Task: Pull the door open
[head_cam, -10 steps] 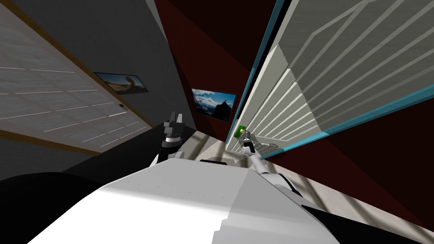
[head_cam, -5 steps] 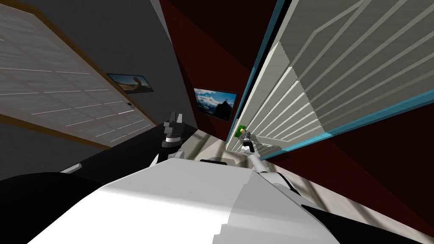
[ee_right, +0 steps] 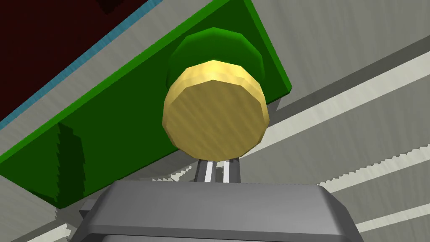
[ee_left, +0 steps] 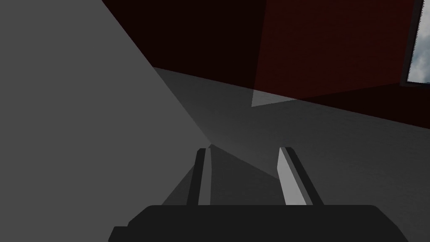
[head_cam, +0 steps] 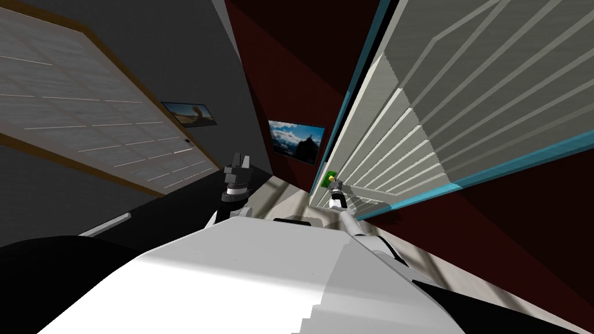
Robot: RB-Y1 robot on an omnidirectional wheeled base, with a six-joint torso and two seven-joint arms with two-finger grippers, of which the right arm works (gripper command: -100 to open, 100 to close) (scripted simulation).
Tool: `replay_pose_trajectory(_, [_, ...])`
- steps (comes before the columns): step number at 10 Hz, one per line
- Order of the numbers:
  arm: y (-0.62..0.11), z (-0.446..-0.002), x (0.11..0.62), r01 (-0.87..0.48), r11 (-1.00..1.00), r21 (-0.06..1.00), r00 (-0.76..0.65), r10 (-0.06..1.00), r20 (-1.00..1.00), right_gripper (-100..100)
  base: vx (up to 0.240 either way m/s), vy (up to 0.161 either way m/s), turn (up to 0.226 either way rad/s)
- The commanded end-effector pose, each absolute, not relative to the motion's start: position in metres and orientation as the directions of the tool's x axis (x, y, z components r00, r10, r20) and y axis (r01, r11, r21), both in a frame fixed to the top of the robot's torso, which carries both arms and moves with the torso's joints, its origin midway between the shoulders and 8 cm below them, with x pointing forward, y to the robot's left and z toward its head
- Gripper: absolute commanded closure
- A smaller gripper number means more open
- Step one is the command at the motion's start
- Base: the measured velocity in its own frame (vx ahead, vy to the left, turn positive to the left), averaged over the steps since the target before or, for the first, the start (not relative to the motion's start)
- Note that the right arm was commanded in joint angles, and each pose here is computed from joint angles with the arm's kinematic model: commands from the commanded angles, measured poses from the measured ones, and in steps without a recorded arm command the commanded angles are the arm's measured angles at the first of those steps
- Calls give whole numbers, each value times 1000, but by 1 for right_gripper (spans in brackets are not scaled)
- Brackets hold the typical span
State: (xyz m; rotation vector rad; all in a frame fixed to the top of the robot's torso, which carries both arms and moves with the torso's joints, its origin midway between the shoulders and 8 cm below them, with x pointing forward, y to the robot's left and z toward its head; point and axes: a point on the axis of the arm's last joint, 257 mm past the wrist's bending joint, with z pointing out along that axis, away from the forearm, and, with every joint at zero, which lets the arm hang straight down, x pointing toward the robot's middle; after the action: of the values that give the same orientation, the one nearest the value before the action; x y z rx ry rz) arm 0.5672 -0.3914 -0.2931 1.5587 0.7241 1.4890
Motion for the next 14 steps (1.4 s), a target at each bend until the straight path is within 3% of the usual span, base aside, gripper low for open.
replay_pose_trajectory(1, [-382, -283, 572, -159, -513, 844, 102, 841, 531, 100, -47, -25, 40])
replay_pose_trajectory(3, [-380, -284, 574, -171, -597, 784, 100, 781, 617, 100, -66, -43, 91])
replay_pose_trajectory(4, [-385, -294, 568, -164, -615, 771, 122, 763, 634, -100, -82, -67, 31])
replay_pose_trajectory(14, [-336, -296, 575, -207, -916, 344, 50, 341, 939, -100, -105, -41, 43])
